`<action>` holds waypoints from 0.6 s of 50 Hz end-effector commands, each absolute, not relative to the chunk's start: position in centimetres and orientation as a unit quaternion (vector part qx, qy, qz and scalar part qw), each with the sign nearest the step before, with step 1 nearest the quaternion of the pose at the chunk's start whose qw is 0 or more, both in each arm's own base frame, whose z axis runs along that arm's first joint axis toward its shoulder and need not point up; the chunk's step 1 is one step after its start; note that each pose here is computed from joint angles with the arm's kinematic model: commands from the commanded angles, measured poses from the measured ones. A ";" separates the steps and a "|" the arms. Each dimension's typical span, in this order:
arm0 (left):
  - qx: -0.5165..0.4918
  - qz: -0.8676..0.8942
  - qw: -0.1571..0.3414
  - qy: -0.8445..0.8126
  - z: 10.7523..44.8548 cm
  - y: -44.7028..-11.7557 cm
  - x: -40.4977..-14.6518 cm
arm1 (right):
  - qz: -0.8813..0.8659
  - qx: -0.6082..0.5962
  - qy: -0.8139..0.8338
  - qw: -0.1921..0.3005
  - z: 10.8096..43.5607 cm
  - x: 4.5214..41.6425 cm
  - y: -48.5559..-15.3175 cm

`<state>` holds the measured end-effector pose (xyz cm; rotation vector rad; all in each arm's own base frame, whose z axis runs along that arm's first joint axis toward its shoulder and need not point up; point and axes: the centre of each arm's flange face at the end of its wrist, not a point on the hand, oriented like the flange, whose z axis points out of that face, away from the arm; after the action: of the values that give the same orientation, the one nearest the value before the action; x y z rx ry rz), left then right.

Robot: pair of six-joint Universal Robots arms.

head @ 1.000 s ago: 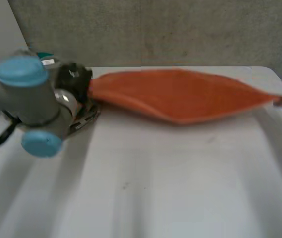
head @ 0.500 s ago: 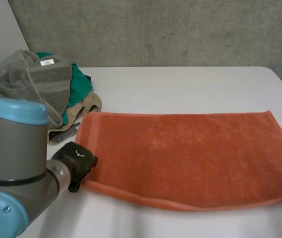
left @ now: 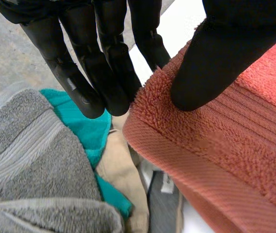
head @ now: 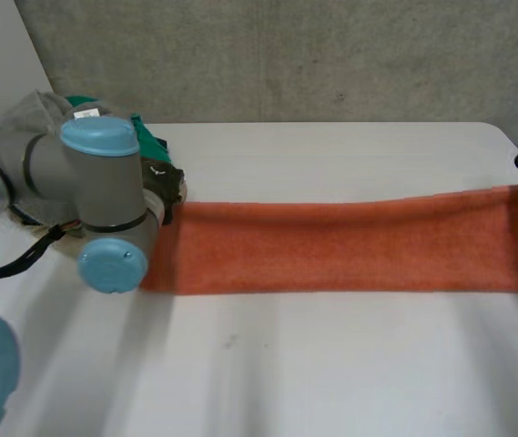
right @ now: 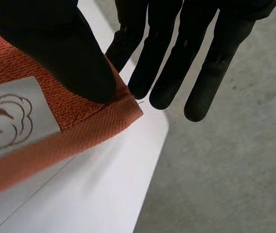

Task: Fold the laundry.

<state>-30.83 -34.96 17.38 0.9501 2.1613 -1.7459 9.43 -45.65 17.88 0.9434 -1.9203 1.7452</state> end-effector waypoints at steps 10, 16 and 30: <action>0.328 -0.611 0.123 0.710 16.3 -36.9 -33.2 | 0.668 0.332 -0.638 0.192 13.5 13.9 -49.6; 0.300 -0.627 0.131 0.707 18.5 -36.5 -33.0 | 0.656 0.326 -0.648 0.209 13.9 13.4 -49.2; 0.287 -0.654 0.020 0.699 22.8 -33.4 -33.0 | 0.586 0.297 -0.744 0.123 18.5 10.0 -43.3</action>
<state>-32.85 -34.61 21.49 0.8627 2.1086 -1.9240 11.53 -45.57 17.54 0.8494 -2.0454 1.7894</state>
